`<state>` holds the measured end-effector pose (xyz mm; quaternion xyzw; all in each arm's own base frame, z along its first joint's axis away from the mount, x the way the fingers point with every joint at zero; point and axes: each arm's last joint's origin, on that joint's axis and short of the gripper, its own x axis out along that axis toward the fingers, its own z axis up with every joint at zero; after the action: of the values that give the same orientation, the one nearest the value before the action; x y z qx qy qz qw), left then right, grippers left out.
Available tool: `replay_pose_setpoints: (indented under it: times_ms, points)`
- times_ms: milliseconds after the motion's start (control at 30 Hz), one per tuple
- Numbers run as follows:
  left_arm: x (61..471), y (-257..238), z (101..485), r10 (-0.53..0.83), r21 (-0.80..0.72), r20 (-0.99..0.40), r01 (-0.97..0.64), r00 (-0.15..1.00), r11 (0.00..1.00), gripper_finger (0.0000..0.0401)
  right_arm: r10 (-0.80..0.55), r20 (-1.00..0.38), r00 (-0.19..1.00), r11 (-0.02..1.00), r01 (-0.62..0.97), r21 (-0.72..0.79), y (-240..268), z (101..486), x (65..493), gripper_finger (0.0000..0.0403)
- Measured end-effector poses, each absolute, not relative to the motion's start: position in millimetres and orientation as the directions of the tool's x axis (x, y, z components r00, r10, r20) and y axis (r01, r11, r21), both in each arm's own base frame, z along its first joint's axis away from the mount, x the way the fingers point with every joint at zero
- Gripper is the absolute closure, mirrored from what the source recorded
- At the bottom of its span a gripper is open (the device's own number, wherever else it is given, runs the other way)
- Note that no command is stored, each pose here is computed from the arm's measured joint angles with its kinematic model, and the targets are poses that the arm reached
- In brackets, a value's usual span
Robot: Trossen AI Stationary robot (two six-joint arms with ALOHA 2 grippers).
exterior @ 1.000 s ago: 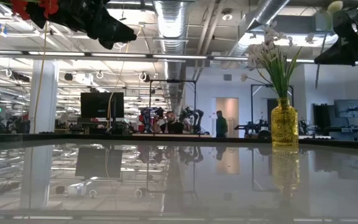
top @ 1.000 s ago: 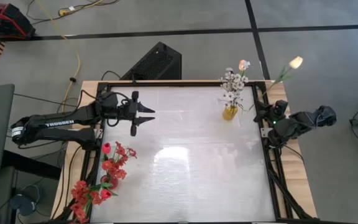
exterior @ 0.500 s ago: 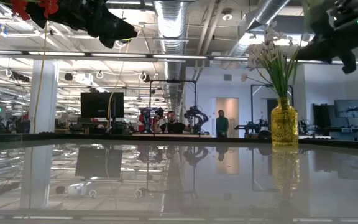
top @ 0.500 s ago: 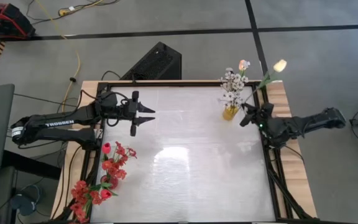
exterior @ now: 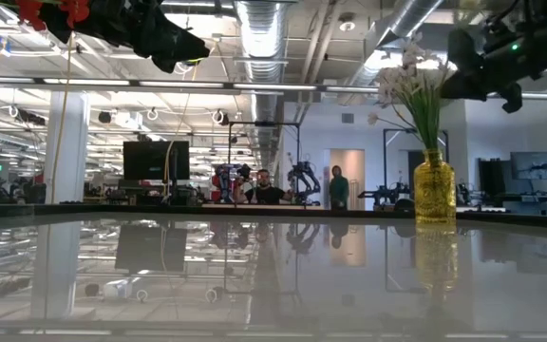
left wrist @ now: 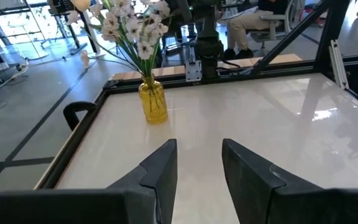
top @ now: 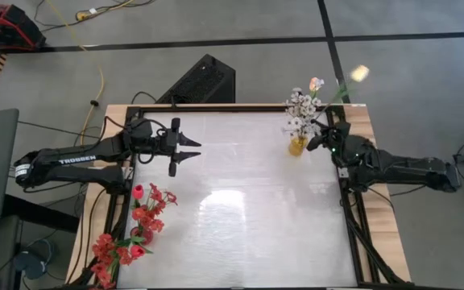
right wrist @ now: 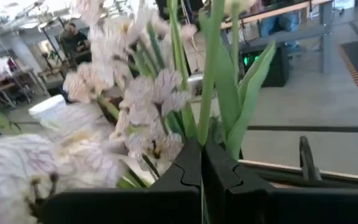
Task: Sort flowers into vase by color
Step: Put the white tulip into the yellow vase
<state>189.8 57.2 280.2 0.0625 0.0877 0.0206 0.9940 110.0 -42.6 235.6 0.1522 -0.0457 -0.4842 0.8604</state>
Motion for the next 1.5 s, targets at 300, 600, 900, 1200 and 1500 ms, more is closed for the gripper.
replay_pose_setpoints:
  times_ms: [300,600,900,1200,1500]
  points:
    - [190,57,279,0.05,0.123,-0.188,-0.027,0.981,0.992,0.0285,-0.841,-0.111,0.53,0.498,0.837,0.225,-53,228,128,0.0381]
    - [189,57,278,0.046,0.12,-0.192,-0.023,0.98,0.992,0.0285,-0.857,-0.096,0.506,0.49,0.859,0.149,-51,228,134,0.0381]
    - [189,57,278,0.046,0.12,-0.192,-0.023,0.98,0.992,0.0285,-0.876,-0.04,0.48,0.468,0.869,0.161,-51,212,140,0.0381]
    - [189,57,278,0.047,0.119,-0.193,-0.024,0.98,0.993,0.0285,-0.877,-0.044,0.479,0.465,0.867,0.181,-46,192,137,0.0381]
    - [189,57,278,0.048,0.113,-0.193,-0.026,0.98,0.993,0.0285,-0.874,-0.151,0.462,0.439,0.884,0.162,-47,176,138,0.0381]
